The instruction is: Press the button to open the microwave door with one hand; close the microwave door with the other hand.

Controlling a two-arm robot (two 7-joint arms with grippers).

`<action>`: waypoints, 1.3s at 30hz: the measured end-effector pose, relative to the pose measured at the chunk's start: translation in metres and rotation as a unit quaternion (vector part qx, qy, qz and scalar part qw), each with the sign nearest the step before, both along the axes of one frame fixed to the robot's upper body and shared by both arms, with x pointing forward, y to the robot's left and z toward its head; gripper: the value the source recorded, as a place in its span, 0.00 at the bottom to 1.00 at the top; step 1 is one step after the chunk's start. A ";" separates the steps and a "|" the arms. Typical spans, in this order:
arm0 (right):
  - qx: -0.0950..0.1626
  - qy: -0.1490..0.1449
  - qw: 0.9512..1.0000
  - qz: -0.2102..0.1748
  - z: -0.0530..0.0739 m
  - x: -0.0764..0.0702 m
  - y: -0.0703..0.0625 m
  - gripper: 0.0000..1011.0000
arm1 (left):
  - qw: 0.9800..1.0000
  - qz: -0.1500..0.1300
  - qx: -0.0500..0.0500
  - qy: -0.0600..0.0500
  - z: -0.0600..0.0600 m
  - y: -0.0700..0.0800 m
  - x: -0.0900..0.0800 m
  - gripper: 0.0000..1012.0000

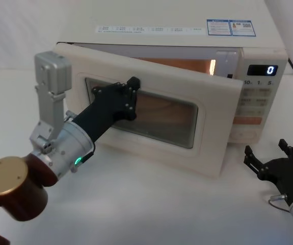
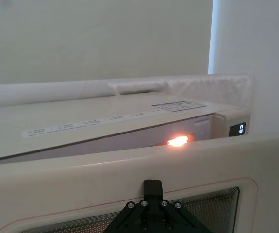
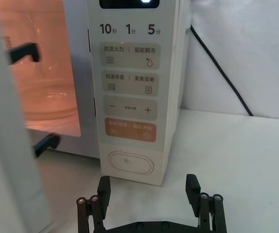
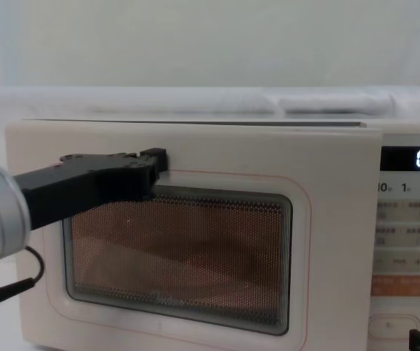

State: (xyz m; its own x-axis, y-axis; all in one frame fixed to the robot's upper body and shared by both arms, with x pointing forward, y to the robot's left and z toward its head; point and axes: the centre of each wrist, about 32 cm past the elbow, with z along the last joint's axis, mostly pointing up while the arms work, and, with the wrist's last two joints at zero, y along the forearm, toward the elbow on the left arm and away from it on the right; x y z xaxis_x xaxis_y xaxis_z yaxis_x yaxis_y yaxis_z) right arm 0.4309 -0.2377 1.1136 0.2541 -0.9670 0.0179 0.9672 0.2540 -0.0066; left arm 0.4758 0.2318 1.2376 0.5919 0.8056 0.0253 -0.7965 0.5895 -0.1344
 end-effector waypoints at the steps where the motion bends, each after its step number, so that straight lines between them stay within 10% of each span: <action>1: 0.000 0.000 1.000 0.000 0.000 0.000 0.000 0.99 | 1.000 0.001 0.002 0.000 0.000 -0.001 0.001 0.00; 11: 0.000 0.000 1.000 0.000 0.000 0.000 0.000 0.99 | 1.000 0.012 0.022 -0.003 -0.002 -0.010 0.011 0.00; 39: 0.000 0.000 1.000 0.000 0.000 0.000 0.000 0.99 | 0.999 0.026 0.025 -0.004 -0.003 -0.024 0.030 0.00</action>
